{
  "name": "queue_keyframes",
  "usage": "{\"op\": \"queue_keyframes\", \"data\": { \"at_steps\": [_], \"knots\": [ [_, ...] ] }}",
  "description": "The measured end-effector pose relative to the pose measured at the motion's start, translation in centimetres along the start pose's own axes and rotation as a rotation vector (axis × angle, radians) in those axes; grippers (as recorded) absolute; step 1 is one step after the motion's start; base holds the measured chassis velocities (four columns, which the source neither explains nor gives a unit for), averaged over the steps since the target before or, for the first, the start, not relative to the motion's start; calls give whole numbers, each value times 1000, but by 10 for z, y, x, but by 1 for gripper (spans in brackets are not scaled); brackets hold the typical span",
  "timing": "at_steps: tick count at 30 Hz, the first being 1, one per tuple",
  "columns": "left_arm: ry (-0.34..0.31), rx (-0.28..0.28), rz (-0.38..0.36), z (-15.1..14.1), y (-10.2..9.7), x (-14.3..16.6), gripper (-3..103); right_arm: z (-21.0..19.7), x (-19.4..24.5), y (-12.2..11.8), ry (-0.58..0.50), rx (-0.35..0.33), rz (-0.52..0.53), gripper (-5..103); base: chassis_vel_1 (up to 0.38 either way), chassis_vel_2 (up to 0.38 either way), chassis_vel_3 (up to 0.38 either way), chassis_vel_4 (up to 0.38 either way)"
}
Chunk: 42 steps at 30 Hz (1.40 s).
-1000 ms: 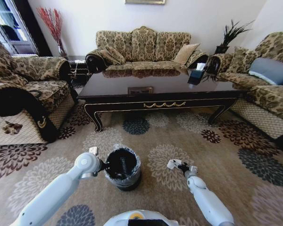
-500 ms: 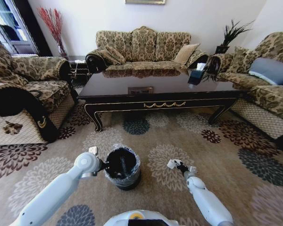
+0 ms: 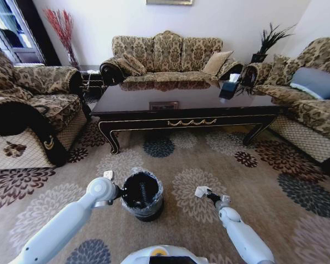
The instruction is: Move to the front of the table and pick up the trash from the floor, then place it into the trash bin.
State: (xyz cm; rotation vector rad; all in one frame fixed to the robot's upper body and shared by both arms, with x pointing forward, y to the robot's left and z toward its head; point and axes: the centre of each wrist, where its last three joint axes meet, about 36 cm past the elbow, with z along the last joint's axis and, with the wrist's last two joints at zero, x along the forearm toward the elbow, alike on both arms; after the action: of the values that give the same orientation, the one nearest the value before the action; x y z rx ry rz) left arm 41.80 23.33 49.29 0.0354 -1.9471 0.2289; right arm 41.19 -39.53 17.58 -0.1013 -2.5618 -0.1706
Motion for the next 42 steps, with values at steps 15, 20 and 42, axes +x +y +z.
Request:
{"op": "queue_keyframes", "data": {
  "at_steps": [15,20,42],
  "knots": [
    [3,-5,9,5,-5,-2,0,-52,42,-16,-182,109,-76,0,0,0,0,0],
    [4,-11,32,6,-15,-4,0,-73,74,-11,-246,123,-125,0,0,0,0,0],
    [-10,-87,79,-4,-66,-17,0,-183,220,53,-586,260,-341,0,0,0,0,0]
  ]
}}
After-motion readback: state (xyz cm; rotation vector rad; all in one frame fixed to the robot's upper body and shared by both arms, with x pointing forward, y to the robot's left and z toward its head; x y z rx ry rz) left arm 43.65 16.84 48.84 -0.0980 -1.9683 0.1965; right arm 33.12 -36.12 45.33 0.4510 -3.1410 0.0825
